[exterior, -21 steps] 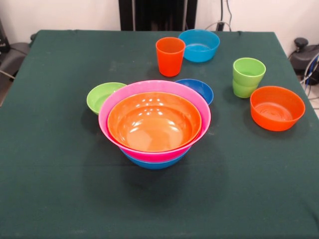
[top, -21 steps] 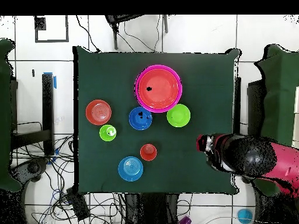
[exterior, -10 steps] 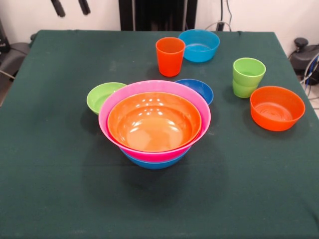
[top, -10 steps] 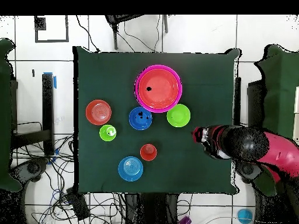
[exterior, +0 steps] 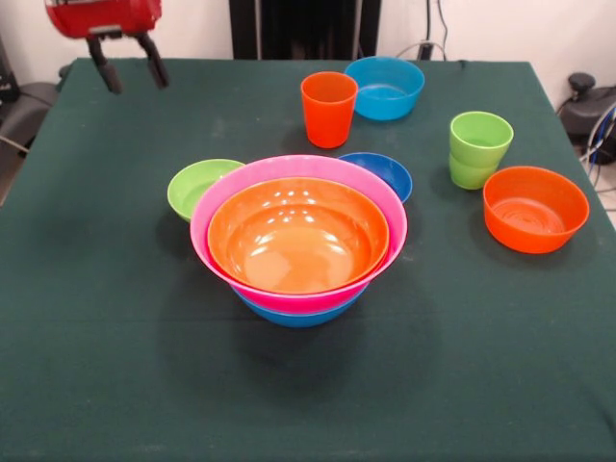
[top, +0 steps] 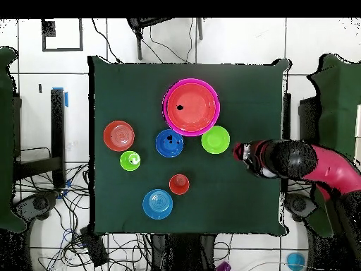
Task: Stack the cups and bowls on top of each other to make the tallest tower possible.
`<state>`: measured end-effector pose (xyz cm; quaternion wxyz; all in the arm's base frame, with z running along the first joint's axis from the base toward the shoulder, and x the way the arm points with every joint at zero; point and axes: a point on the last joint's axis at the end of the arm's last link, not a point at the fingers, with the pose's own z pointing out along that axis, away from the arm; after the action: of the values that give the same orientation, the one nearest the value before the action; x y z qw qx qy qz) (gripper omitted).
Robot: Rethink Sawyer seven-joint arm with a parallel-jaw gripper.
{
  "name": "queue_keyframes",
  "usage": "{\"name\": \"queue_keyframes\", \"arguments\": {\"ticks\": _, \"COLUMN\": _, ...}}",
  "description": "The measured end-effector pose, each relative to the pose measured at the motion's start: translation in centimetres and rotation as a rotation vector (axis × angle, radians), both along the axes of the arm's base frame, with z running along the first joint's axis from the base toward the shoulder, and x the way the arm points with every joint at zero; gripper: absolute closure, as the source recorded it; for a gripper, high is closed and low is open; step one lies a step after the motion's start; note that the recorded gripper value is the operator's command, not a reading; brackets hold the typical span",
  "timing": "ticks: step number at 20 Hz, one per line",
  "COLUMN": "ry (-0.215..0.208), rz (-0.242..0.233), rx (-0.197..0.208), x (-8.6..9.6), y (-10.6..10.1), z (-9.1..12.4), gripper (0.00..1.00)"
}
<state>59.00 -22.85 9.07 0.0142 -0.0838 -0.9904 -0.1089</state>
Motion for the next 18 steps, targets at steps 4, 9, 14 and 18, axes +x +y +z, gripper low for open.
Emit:
{"name": "queue_keyframes", "arguments": {"ticks": 4, "ry": -0.02, "rz": 0.004, "rx": -0.001, "x": 1.8, "y": 0.1, "z": -0.8, "gripper": 0.0}}
{"name": "queue_keyframes", "arguments": {"ticks": 9, "ry": -0.027, "rz": 0.014, "rx": 0.003, "x": 2.8, "y": 0.5, "z": -0.2, "gripper": 0.0}}
{"name": "queue_keyframes", "arguments": {"ticks": 14, "ry": -0.036, "rz": 0.024, "rx": -0.006, "x": 3.0, "y": 0.8, "z": 1.2, "gripper": 0.0}}
{"name": "queue_keyframes", "arguments": {"ticks": 18, "ry": -0.041, "rz": 0.053, "rx": -0.035, "x": 2.8, "y": 2.6, "z": 4.3, "gripper": 0.0}}
